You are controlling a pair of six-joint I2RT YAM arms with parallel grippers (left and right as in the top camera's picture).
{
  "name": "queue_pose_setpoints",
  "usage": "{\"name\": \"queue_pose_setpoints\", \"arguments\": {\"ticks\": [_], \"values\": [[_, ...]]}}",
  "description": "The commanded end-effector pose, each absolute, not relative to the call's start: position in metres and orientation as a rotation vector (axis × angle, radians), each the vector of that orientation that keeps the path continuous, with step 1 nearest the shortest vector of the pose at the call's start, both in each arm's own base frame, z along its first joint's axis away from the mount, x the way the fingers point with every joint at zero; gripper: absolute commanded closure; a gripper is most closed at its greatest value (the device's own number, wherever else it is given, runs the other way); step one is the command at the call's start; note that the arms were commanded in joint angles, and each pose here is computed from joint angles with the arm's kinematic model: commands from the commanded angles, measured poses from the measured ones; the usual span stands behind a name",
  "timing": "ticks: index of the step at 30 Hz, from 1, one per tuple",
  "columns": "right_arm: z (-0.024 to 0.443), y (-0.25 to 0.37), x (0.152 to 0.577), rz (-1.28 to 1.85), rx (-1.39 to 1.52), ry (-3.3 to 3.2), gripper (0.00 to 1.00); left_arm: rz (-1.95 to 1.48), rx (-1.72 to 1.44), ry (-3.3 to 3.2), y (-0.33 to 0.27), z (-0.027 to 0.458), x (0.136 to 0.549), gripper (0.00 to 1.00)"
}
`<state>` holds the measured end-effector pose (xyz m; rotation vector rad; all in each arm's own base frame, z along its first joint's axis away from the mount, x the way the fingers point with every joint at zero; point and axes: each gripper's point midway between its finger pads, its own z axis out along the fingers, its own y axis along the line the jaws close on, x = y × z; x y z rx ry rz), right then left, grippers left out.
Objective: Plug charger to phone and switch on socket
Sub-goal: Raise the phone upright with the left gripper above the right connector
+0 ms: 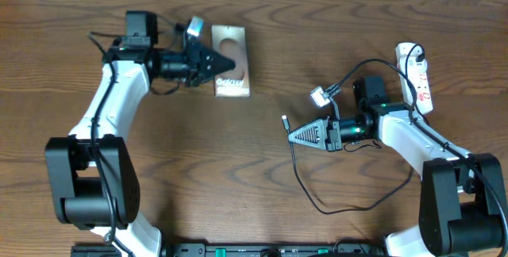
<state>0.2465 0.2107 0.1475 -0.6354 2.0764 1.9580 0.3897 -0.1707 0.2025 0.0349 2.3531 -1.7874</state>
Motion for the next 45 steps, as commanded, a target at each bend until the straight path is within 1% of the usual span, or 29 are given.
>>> {"name": "queue_pose_setpoints", "arguments": {"ticks": [1,9,19,27,37,40,45], "values": [[0.164,0.214,0.244,2.047,-0.640,1.992,0.99,-1.794,0.043,2.327,-0.194,0.242,0.388,0.93],[0.174,0.215,0.254,2.054,-0.629,1.999,0.99,-1.680,0.062,2.260,-0.220,0.273,0.396,0.93],[0.212,0.217,0.262,1.990,-0.717,1.918,0.99,-1.668,0.026,2.216,-0.235,0.287,0.403,0.93],[0.228,0.221,0.272,1.978,-0.752,1.892,0.99,-1.732,0.189,2.019,-0.263,0.331,0.402,0.93],[0.252,0.223,0.282,1.925,-0.818,1.823,0.99,-1.757,0.301,1.952,-0.267,0.345,0.394,0.93],[0.253,0.224,0.284,1.913,-0.815,1.819,0.99,-1.772,0.378,1.892,-0.268,0.356,0.388,0.92],[0.255,0.224,0.287,1.888,-0.819,1.805,0.99,-1.790,0.411,1.883,-0.269,0.359,0.384,0.92]]}}
